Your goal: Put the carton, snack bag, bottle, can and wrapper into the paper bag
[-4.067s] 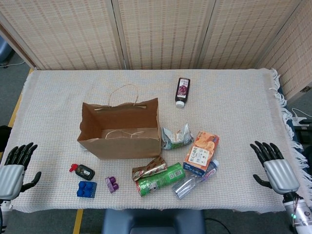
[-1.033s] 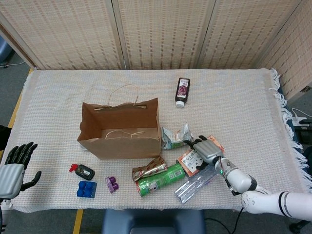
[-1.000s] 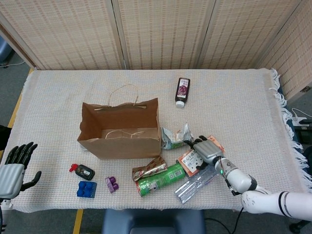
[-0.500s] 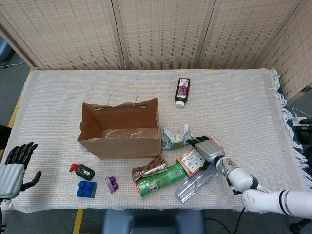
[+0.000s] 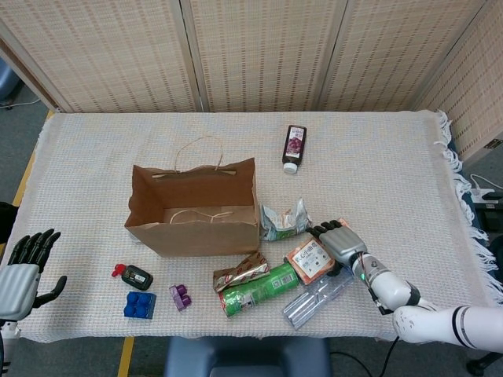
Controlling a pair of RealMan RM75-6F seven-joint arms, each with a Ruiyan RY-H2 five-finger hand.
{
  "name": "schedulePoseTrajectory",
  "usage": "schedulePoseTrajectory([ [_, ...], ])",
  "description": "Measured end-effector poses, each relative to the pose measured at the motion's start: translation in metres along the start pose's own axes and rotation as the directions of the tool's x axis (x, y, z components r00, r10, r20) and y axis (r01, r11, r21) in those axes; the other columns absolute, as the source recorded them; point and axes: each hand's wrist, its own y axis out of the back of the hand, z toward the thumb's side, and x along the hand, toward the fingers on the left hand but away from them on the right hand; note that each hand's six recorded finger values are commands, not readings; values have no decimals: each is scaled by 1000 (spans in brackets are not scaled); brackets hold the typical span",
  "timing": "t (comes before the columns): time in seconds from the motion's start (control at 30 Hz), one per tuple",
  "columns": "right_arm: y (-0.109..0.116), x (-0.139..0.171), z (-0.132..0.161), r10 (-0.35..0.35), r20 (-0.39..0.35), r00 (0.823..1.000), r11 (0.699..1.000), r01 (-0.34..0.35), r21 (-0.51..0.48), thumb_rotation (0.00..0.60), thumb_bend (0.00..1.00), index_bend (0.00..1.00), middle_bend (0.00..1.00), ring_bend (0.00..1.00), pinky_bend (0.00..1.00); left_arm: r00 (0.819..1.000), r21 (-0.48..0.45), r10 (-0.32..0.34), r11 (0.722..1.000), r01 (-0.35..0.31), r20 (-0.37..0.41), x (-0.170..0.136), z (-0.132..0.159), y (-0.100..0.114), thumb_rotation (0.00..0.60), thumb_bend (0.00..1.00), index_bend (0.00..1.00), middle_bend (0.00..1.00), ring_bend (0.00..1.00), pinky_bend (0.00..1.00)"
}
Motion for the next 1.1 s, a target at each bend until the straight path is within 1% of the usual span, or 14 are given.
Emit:
schedulePoseTrajectory([
  [0.23, 2, -6, 6, -23, -2, 1000, 1000, 23, 4, 600, 36, 0, 49, 0, 0, 1000, -2, 0, 1000, 0, 1, 0, 0, 0, 600, 368, 0, 0, 0, 0],
  [0.53, -9, -10, 10, 18, 3, 1000, 1000, -18, 24, 600, 36, 0, 50, 0, 0, 1000, -4, -1, 1000, 1, 2, 0, 0, 0, 600, 366, 0, 0, 0, 0],
  [0.67, -11, -11, 10, 21, 11, 1000, 999, -21, 37, 600, 36, 0, 52, 0, 0, 1000, -4, -1, 1000, 1, 3, 0, 0, 0, 600, 366, 0, 0, 0, 0],
  [0.7, -12, -12, 10, 18, 14, 1000, 999, -19, 39, 600, 39, 0, 68, 8, 0, 1000, -4, -1, 1000, 1, 3, 0, 0, 0, 600, 367, 0, 0, 0, 0],
  [0.73, -11, -13, 9, 13, 17, 1000, 999, -14, 40, 600, 50, 13, 102, 39, 0, 1000, -4, -1, 1000, 1, 3, 0, 0, 0, 600, 367, 0, 0, 0, 0],
  [0.77, -10, -13, 8, 5, 22, 1000, 999, -6, 42, 600, 71, 51, 157, 103, 10, 1000, -4, -1, 1000, 1, 2, 0, 0, 0, 600, 367, 0, 0, 0, 0],
  [0.8, -10, -13, 8, 0, 24, 1000, 999, -1, 43, 600, 118, 150, 265, 233, 71, 1000, -4, -1, 1000, 1, 2, 0, 0, 0, 600, 367, 0, 0, 0, 0],
  [0.83, -8, -14, 7, -12, 27, 1000, 999, 11, 45, 600, 163, 258, 352, 347, 164, 1000, -4, -1, 1000, 1, 2, 0, 0, 0, 600, 367, 0, 0, 0, 0],
  [0.87, -7, -14, 7, -25, 30, 999, 999, 23, 46, 600, 189, 324, 401, 410, 240, 1000, -4, -1, 1000, 1, 2, 0, 0, 0, 600, 366, 0, 0, 0, 0],
  [0.9, -5, -14, 6, -44, 32, 998, 998, 43, 47, 600, 225, 414, 464, 487, 353, 1000, -4, -1, 1000, 1, 2, 0, 0, 0, 600, 366, 0, 0, 0, 0],
  [0.97, -1, -14, 5, -80, 36, 996, 996, 78, 48, 600, 258, 492, 520, 551, 447, 1000, -3, -1, 1000, 1, 2, 0, 0, 0, 600, 367, 0, 0, 0, 0],
  [1.0, 2, -13, 4, -99, 38, 994, 994, 98, 48, 600, 268, 520, 540, 571, 472, 1000, -4, -1, 1000, 1, 2, 0, 0, 0, 600, 367, 0, 0, 0, 0],
  [1.03, 5, -12, 3, -126, 41, 991, 991, 124, 46, 600, 273, 534, 551, 582, 482, 1000, -4, -1, 1000, 1, 2, 0, 0, 0, 600, 367, 0, 0, 0, 0],
  [1.1, 10, -10, 1, -158, 46, 986, 987, 157, 29, 600, 278, 552, 568, 598, 497, 1000, -3, 0, 1000, 0, 2, 0, 0, 0, 600, 367, 0, 0, 0, 0],
])
